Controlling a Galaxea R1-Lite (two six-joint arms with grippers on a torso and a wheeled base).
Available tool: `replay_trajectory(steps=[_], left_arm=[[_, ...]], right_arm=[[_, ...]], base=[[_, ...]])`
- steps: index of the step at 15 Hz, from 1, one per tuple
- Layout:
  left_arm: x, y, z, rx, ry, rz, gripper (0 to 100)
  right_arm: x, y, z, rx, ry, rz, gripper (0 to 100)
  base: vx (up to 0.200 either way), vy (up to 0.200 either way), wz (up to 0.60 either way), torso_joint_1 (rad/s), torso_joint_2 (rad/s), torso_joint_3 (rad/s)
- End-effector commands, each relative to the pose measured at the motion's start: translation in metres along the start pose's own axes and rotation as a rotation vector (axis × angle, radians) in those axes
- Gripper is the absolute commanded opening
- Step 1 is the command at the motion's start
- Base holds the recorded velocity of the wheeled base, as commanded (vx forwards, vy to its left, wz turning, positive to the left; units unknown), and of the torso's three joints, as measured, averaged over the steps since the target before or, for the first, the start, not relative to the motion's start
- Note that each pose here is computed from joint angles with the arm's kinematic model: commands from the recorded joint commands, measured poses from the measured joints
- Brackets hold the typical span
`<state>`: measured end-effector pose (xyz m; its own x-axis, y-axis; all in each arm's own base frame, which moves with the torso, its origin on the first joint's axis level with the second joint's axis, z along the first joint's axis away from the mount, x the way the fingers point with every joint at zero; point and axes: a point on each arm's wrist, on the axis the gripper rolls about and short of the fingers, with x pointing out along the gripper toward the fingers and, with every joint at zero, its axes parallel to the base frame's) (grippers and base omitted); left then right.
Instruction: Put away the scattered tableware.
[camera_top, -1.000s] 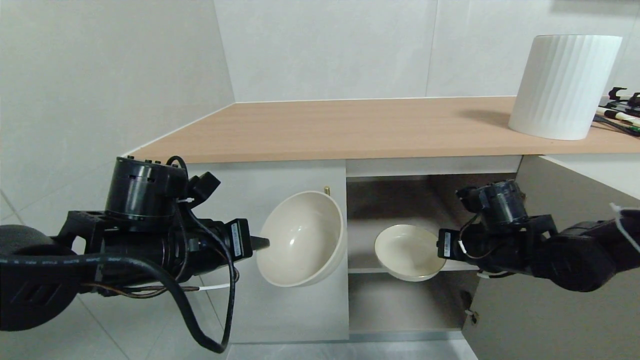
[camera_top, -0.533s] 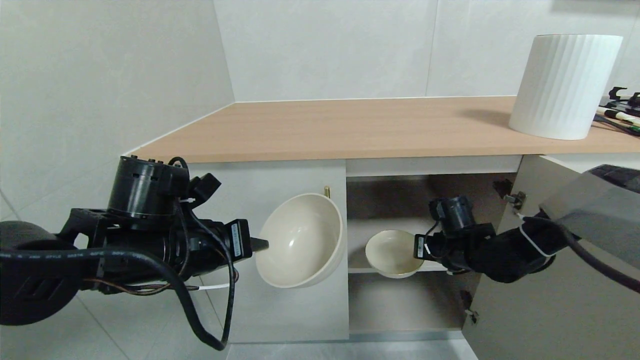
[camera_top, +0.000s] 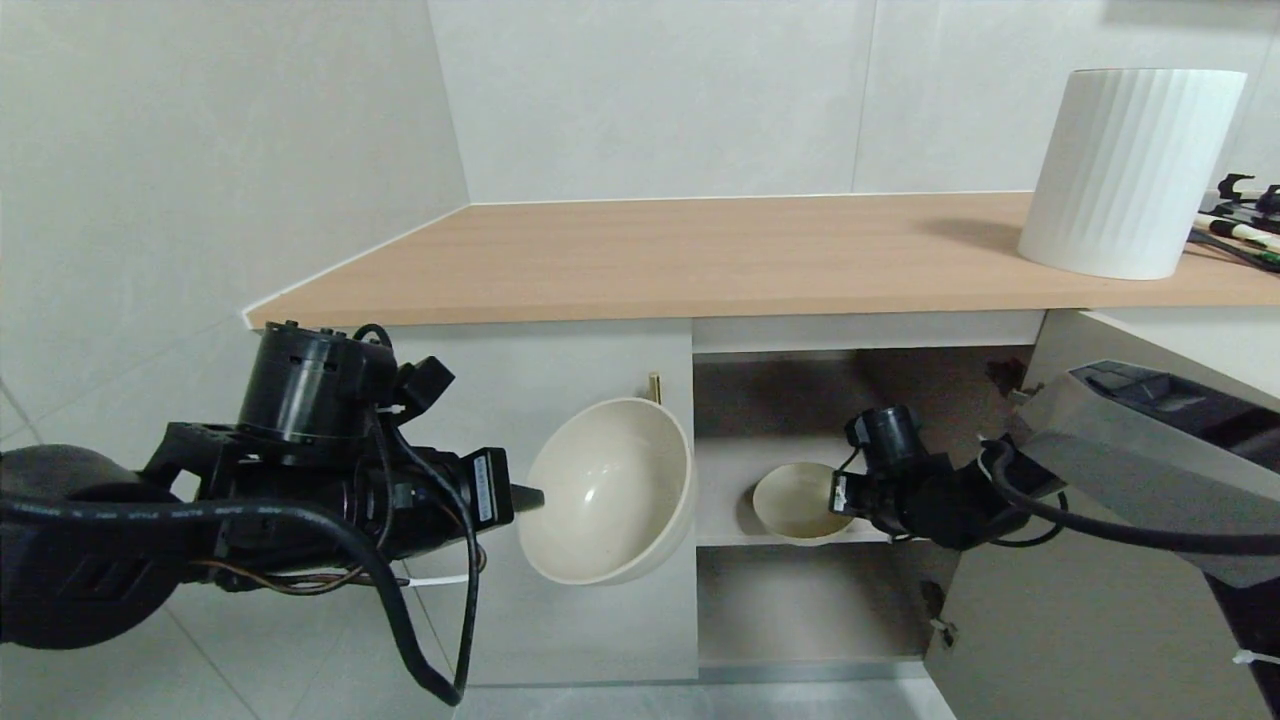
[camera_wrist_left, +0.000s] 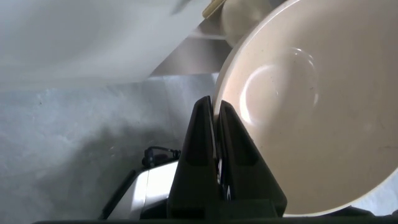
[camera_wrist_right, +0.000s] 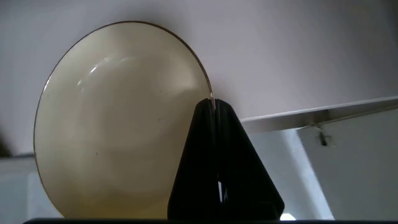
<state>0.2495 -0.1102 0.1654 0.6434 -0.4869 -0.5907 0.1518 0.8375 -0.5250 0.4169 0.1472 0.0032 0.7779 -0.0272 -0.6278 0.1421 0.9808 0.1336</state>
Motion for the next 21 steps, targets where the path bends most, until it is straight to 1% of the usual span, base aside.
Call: replay_trajectory(steps=[1, 2, 4, 5, 6, 8, 11, 21], left_arm=[[0.009, -0.001, -0.006, 0.006, 0.035, 0.003, 0], [0.012, -0.001, -0.008, 0.014, 0.047, 0.007, 0], [0.014, 0.000, -0.011, 0.036, 0.051, 0.026, 0], [0.014, 0.000, -0.011, 0.040, 0.050, 0.028, 0], [0.014, 0.000, -0.011, 0.040, 0.050, 0.028, 0], [0.015, -0.001, -0.012, 0.043, 0.054, 0.026, 0], [0.017, -0.001, -0.013, 0.043, 0.060, 0.028, 0], [0.019, -0.001, -0.014, 0.043, 0.065, 0.032, 0]], right_arm=[[0.017, -0.005, -0.008, 0.002, 0.012, -0.036, 0], [0.020, -0.005, -0.007, 0.002, 0.000, -0.052, 0], [0.028, -0.005, -0.008, 0.007, -0.009, -0.067, 0], [0.031, -0.006, -0.010, 0.005, -0.015, -0.088, 0], [0.034, -0.005, -0.008, 0.009, -0.032, -0.104, 0], [0.038, -0.008, -0.008, 0.015, -0.035, -0.117, 0], [0.046, -0.015, 0.000, 0.039, -0.058, -0.129, 0], [0.056, -0.014, 0.003, 0.046, -0.075, -0.146, 0]], base=[[0.000, 0.000, 0.00, 0.000, 0.00, 0.000], [0.000, 0.000, 0.00, 0.000, 0.00, 0.000], [0.000, 0.000, 0.00, 0.000, 0.00, 0.000], [0.000, 0.000, 0.00, 0.000, 0.00, 0.000], [0.000, 0.000, 0.00, 0.000, 0.00, 0.000], [0.000, 0.000, 0.00, 0.000, 0.00, 0.000], [0.000, 0.000, 0.00, 0.000, 0.00, 0.000], [0.000, 0.000, 0.00, 0.000, 0.00, 0.000]])
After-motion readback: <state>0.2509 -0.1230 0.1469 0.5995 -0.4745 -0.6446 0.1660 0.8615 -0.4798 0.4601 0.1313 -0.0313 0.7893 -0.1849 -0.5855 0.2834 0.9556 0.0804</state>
